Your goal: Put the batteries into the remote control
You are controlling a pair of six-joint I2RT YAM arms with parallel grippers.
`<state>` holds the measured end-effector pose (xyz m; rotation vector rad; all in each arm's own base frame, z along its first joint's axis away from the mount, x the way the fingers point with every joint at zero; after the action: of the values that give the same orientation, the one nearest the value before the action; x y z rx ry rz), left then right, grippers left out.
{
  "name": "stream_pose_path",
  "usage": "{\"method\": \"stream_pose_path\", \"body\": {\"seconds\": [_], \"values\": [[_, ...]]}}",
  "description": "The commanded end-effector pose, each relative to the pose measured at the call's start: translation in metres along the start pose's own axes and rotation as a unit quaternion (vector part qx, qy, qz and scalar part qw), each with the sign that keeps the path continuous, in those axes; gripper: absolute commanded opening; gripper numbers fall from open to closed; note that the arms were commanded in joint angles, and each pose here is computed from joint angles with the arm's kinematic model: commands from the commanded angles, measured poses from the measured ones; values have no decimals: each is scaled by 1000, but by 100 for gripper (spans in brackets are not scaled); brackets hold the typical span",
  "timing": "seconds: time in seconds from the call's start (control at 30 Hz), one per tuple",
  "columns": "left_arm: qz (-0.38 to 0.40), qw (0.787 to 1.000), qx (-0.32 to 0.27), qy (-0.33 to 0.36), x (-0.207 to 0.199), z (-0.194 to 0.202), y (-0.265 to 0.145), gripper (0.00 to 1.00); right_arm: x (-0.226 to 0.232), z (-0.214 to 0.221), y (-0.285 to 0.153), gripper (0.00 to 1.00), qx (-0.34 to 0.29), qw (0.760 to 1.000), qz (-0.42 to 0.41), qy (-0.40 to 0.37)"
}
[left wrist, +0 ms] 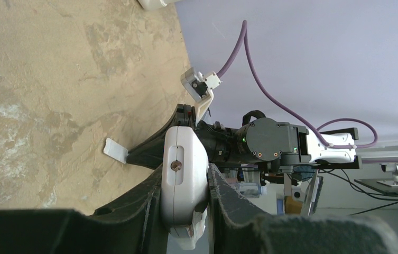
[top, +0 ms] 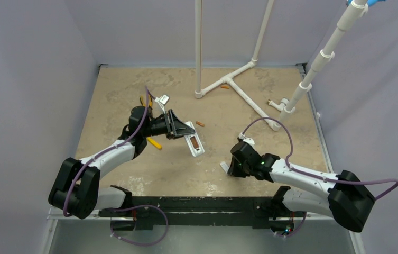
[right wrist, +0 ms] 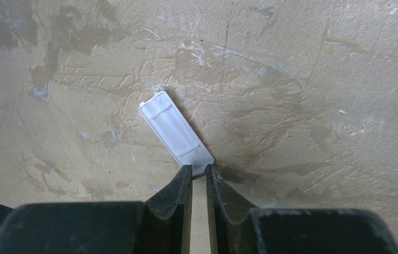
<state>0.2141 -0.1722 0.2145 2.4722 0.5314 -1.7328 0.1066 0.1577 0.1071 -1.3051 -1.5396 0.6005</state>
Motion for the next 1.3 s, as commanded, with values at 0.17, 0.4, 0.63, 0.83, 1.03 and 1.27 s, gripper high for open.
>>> {"method": "stream_pose_path", "body": {"seconds": [0.17, 0.4, 0.63, 0.83, 1.03, 1.27], "values": [[24, 999, -13, 28, -12, -8, 0, 0, 4, -8, -3, 6, -9, 999, 3, -31], [25, 999, -13, 28, -13, -9, 0, 0, 2, -20, -11, 0, -67, 995, 6, -67], [26, 999, -14, 29, -15, -12, 2, 0, 4, -35, -24, 0, -139, 985, -13, -103], [28, 999, -13, 31, -16, -13, 2, 0, 3, -45, -20, 0, -188, 974, 9, -127], [26, 999, -14, 32, -17, -12, 1, 0, 4, -46, -14, 0, -225, 969, -5, -103], [23, 999, -15, 33, -17, -13, 1, 0, 3, -27, 0, 22, -100, 990, 36, -89]]}}
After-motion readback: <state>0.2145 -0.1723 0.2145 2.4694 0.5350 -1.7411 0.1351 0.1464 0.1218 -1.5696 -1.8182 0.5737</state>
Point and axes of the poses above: each gripper's point midway between its finger pads, its own y axis out along the fingers, its own x axis along the line the jaws close on, z = x × y, the point moved 10 cm from there along -y, back along the fingers, and after that the axes turned 3 degrees about y, right-handed, at the moved point
